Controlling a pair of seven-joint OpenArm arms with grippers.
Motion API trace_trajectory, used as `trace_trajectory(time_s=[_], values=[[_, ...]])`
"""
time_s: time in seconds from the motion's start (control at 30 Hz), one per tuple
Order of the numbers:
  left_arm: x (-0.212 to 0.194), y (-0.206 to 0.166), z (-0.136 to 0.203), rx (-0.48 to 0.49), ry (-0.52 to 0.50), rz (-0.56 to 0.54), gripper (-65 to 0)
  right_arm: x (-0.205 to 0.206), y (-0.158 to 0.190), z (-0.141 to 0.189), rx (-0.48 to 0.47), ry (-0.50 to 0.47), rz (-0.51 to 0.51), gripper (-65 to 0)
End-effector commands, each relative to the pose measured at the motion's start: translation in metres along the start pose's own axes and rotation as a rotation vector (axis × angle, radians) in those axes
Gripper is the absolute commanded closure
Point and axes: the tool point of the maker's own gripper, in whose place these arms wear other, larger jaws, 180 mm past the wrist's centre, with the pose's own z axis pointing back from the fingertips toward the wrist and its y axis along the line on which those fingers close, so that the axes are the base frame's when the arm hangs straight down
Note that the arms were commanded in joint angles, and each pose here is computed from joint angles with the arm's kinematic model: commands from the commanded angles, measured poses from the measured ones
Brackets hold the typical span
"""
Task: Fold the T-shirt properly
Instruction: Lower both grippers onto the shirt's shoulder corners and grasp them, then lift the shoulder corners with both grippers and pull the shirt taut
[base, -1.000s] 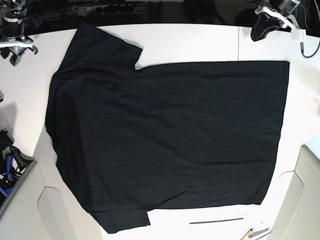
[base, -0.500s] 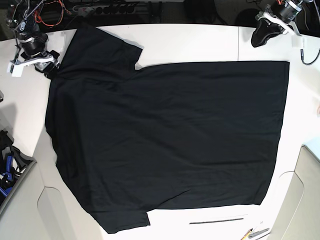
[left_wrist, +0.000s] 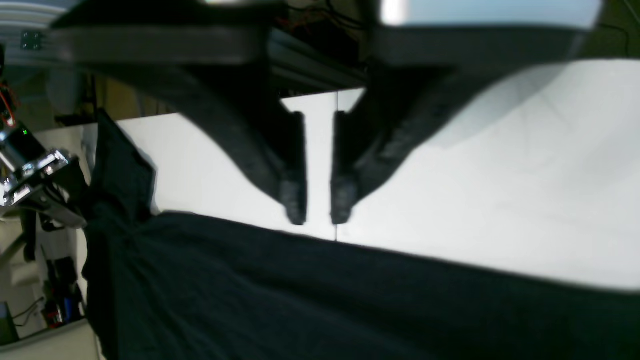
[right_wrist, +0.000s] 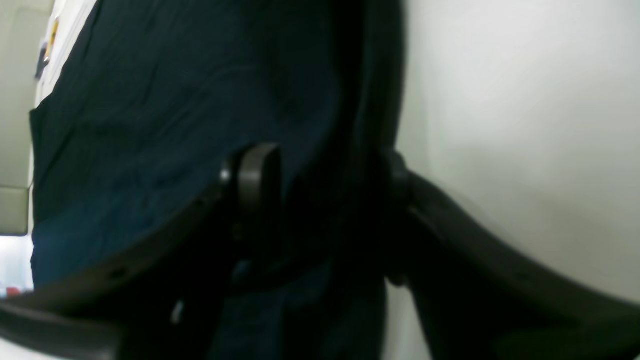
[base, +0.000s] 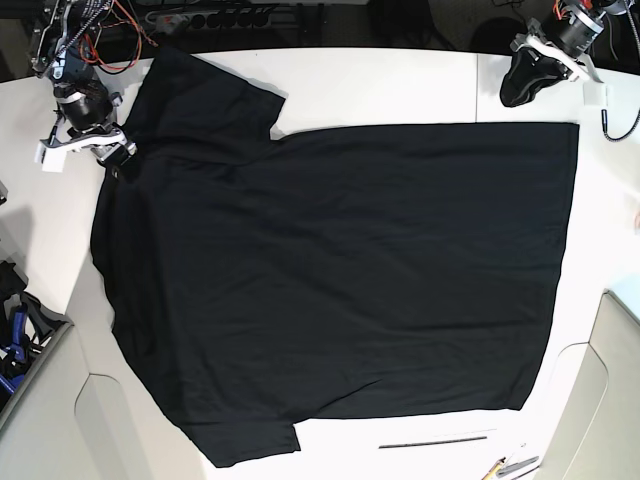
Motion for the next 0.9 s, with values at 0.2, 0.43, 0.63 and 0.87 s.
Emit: trace_trajectory(time_s=[0.2, 0.43, 0.63, 0.87], values=[[0.031, 0.001, 0.001, -0.003, -0.094, -0.033, -15.1, -0.008, -0.006, 0.002, -0.031, 0.042, 0.021, 0.0], [0.062, 0.021, -0.004, 0.096, -0.135, -0.145, -32.5, -0.009, -0.009, 0.002, -0.043, 0.047, 0.038, 0.0], [0.086, 0.074, 0.009, 0.318, -0.195, -0.094, -34.6, -0.009, -0.009, 0.002, -0.042, 0.047, 0.037, 0.0], [0.076, 0.13, 0.005, 0.383, -0.18, 0.058, -34.6, -0.009, -0.009, 0.002, -0.042, 0.047, 0.037, 0.0]])
